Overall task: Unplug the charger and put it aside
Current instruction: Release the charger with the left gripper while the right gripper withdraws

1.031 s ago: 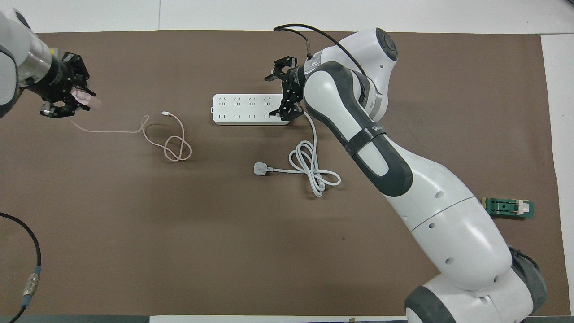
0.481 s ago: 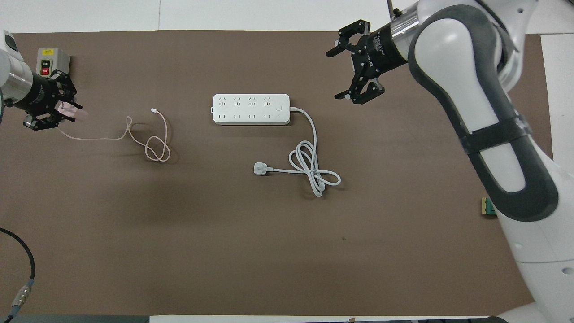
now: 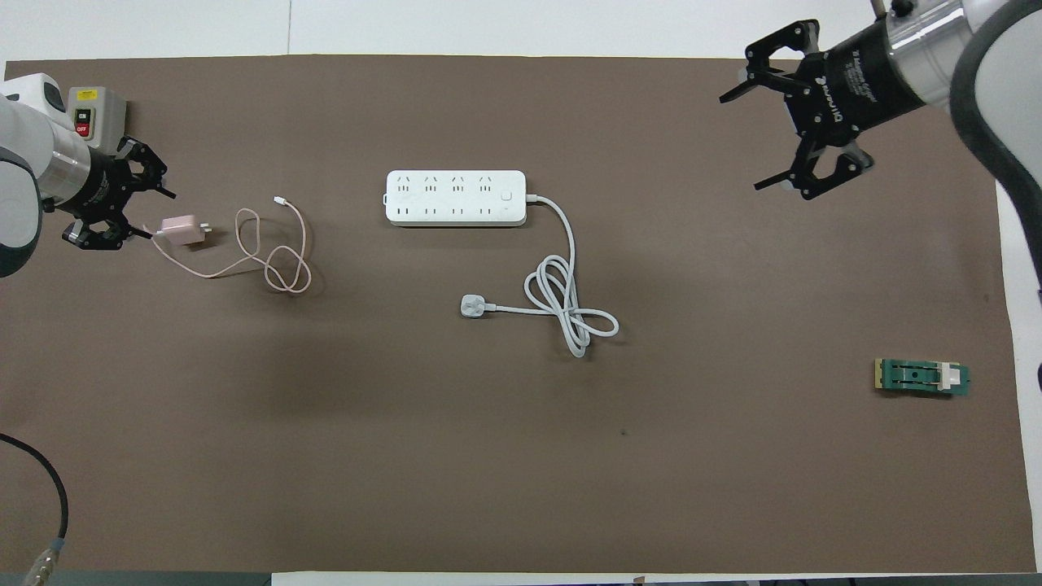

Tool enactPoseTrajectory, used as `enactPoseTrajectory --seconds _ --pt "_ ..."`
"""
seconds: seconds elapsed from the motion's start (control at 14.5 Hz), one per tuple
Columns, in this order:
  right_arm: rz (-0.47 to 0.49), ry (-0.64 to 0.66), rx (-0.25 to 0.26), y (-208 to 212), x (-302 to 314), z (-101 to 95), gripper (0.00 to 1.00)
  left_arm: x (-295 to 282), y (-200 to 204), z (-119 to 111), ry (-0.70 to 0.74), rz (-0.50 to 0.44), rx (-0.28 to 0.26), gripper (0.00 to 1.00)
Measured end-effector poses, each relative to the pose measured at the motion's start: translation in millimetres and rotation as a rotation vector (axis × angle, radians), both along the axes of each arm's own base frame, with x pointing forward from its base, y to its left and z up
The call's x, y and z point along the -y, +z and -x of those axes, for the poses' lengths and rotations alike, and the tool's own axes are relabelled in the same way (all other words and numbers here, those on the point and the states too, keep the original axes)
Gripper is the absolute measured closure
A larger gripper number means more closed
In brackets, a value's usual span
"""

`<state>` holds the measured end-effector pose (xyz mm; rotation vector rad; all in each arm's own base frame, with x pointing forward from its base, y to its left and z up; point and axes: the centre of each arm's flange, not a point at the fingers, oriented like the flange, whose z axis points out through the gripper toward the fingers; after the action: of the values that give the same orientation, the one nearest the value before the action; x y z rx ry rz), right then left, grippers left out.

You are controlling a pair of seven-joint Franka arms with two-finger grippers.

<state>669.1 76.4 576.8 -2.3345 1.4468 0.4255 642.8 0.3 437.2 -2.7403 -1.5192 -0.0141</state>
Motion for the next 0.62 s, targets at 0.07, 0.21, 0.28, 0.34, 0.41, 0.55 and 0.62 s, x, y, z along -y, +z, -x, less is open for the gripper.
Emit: enactPoseTrajectory --seconds 0.07,0.21,0.28,0.34,0.41,0.55,0.62 --pt "0.024 0.072 0.029 5.1 12.9 4.8 0.00 7.0 1.5 0.5 -0.011 0.000 0.001 0.20" --pt "0.068 0.213 0.095 15.2 34.3 12.5 0.00 16.1 10.6 2.1 -0.025 0.000 0.002 0.01" --pt "0.098 0.289 0.128 19.9 44.4 16.1 0.00 18.2 19.5 2.4 -0.034 -0.001 0.003 0.00" --pt "0.131 0.373 0.160 24.7 52.7 19.7 0.00 19.4 30.1 2.9 -0.059 -0.001 0.000 0.00" --pt "0.166 0.466 0.189 30.0 59.3 23.9 0.00 20.1 41.7 4.6 -0.115 -0.002 -0.013 0.00" --pt "0.234 0.637 0.233 41.3 68.3 32.3 0.00 19.8 64.2 11.6 -0.276 0.002 -0.044 0.00" --pt "0.266 0.710 0.247 47.4 72.4 36.6 0.00 19.4 74.6 15.7 -0.348 0.004 -0.052 0.00"
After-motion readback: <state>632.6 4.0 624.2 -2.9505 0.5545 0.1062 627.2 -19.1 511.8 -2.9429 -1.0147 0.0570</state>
